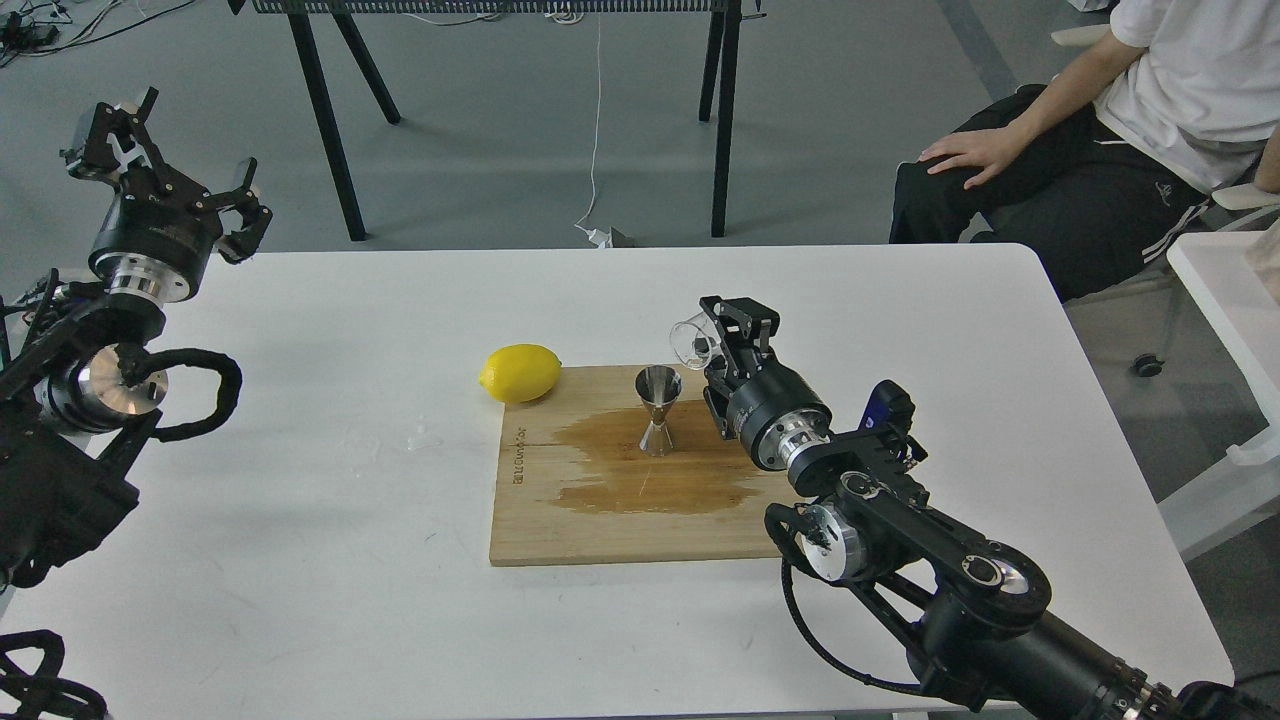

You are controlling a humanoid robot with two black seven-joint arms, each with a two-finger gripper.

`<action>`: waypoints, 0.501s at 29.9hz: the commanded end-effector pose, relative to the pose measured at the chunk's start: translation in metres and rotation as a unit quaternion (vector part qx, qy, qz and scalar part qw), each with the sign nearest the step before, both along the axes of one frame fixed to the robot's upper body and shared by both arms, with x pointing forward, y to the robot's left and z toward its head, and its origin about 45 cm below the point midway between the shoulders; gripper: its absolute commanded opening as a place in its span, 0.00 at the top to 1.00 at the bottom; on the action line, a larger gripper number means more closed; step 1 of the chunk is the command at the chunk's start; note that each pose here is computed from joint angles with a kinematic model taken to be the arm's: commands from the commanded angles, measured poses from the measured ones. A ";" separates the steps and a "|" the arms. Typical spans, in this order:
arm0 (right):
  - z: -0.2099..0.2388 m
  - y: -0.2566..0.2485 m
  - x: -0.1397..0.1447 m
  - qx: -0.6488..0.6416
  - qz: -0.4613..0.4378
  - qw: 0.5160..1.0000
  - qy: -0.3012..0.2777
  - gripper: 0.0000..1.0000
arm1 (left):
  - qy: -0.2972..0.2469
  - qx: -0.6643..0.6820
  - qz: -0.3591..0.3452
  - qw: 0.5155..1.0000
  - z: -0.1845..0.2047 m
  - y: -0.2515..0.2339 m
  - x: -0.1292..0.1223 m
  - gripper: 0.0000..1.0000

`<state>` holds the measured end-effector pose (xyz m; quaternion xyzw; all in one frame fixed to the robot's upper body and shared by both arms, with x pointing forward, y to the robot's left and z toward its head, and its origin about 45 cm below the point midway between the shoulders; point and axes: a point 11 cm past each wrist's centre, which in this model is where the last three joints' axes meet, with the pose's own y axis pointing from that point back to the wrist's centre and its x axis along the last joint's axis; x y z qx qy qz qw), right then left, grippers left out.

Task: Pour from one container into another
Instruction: 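Tilt the clear cup over the jigger with the right gripper to pour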

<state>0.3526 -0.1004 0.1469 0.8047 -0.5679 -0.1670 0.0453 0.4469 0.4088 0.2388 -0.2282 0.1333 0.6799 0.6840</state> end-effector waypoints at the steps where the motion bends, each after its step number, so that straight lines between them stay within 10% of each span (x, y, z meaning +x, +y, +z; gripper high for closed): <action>1: 0.003 0.001 0.001 0.001 0.001 1.000 -0.005 0.67 | -0.001 0.000 0.001 1.000 0.001 0.001 0.000 0.00; 15: 0.002 0.005 -0.002 -0.054 0.021 0.997 -0.043 0.67 | 0.000 0.001 0.001 1.000 0.000 0.001 0.000 0.00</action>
